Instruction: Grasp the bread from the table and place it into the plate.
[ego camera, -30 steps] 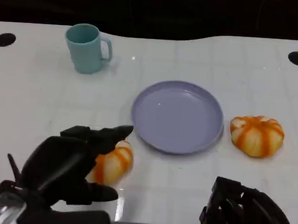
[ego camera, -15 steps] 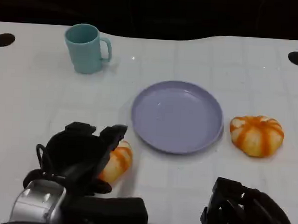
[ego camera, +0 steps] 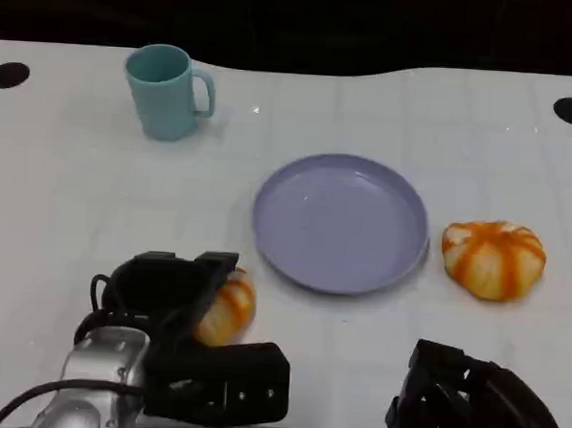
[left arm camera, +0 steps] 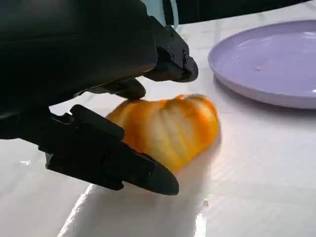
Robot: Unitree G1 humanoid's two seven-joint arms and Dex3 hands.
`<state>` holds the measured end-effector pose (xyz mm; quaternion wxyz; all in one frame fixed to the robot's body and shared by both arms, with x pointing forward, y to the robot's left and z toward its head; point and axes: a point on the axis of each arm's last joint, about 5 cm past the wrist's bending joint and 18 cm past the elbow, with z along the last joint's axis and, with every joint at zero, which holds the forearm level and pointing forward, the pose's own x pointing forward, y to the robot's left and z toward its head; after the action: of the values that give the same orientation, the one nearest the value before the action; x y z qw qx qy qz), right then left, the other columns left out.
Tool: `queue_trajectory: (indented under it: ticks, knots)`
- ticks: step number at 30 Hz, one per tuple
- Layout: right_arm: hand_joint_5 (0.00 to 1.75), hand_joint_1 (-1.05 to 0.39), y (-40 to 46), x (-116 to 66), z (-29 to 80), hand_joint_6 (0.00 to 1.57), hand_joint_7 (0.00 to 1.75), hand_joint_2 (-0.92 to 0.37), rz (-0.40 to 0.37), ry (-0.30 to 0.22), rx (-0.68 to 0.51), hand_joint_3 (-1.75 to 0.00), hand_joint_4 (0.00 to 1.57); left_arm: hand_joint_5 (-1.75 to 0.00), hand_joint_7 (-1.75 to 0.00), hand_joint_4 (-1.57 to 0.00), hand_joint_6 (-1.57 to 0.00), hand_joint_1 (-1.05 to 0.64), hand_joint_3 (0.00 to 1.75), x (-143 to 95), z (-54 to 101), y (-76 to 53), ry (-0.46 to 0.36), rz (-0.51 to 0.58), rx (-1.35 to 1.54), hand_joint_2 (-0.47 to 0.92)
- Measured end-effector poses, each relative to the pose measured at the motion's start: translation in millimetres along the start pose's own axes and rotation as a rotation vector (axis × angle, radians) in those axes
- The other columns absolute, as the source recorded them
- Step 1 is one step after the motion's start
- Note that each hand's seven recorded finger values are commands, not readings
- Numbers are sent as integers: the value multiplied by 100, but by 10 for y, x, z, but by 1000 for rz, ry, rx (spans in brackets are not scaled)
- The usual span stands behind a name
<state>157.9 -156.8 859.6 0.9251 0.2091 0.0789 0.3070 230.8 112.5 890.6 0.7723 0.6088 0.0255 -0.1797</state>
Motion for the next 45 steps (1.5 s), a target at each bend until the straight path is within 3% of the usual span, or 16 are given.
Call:
queue_trajectory:
  ticks: [1,4,5,8,12,19,21,26,27,29,30,31,34,35,37,45]
  knots:
    - [159,-70,0,-2,-1,77,136,-92,-1,0,0,-27,85,-15,-1,-36,-30,-54,1,23,-3,-14,1,-3,-2,83]
    - [159,-69,2,-5,-2,76,136,-92,-1,0,1,-27,84,-21,-10,-53,-55,-47,1,82,-6,-33,1,-17,-18,86]
    - [159,-69,3,-7,-3,76,137,-92,-1,1,1,-28,84,-60,-10,-64,-76,-44,1,101,-8,-36,-1,-24,-22,89]
    - [159,-69,6,-13,-7,76,137,-92,-2,1,3,-28,85,-118,-12,-78,-104,-40,5,147,-17,-49,-14,-16,-21,92]
    - [160,-69,7,-19,-10,76,137,-92,-2,1,5,-28,85,-143,-14,-77,-110,-40,11,183,-36,-77,-32,26,-8,92]
    - [160,-69,10,-25,-11,77,137,-92,-3,1,4,-30,85,-158,-10,-70,-108,-36,28,197,-64,-139,-57,69,22,92]
    - [160,-69,10,-25,-9,77,136,-92,-3,1,3,-30,85,-169,-11,-69,-109,-35,31,192,-74,-164,-66,87,35,92]
    - [160,-69,6,-29,-8,76,136,-92,-3,-1,3,-29,85,-175,-17,-77,-113,-32,24,172,-108,-274,-79,171,39,92]
    - [160,-69,5,-29,-7,77,136,-92,-3,-1,3,-29,85,-175,-22,-77,-112,-31,24,170,-112,-294,-84,190,40,92]
    - [160,-69,3,-30,-8,77,135,-92,-4,-1,3,-29,85,-175,-71,-77,-87,-32,25,165,-125,-335,-94,230,37,92]
    - [160,-69,2,-30,-9,78,135,-92,-4,-1,3,-29,85,-175,-107,-77,-73,-31,24,162,-132,-354,-100,246,35,92]
    - [161,-69,1,-30,-9,78,135,-92,-5,-1,3,-29,85,-175,-121,-78,-67,-31,24,160,-140,-372,-104,261,34,92]
    - [161,-69,-1,-32,-8,77,134,-92,-6,0,3,-28,85,-175,-116,-78,-70,-30,24,152,-159,-402,-119,301,28,92]
    - [161,-69,-2,-32,-7,77,134,-92,-6,-1,3,-28,85,-175,-145,-77,-59,-29,26,149,-165,-406,-124,313,22,92]
    - [160,-69,-4,-32,-8,77,134,-92,-7,-1,4,-27,85,-175,-167,-76,-52,-28,26,139,-182,-411,-133,335,12,92]
    - [161,-70,-7,-31,-8,76,136,-92,-8,-1,5,-26,84,-175,-175,-73,-49,-23,26,65,-255,-309,-143,405,-16,90]
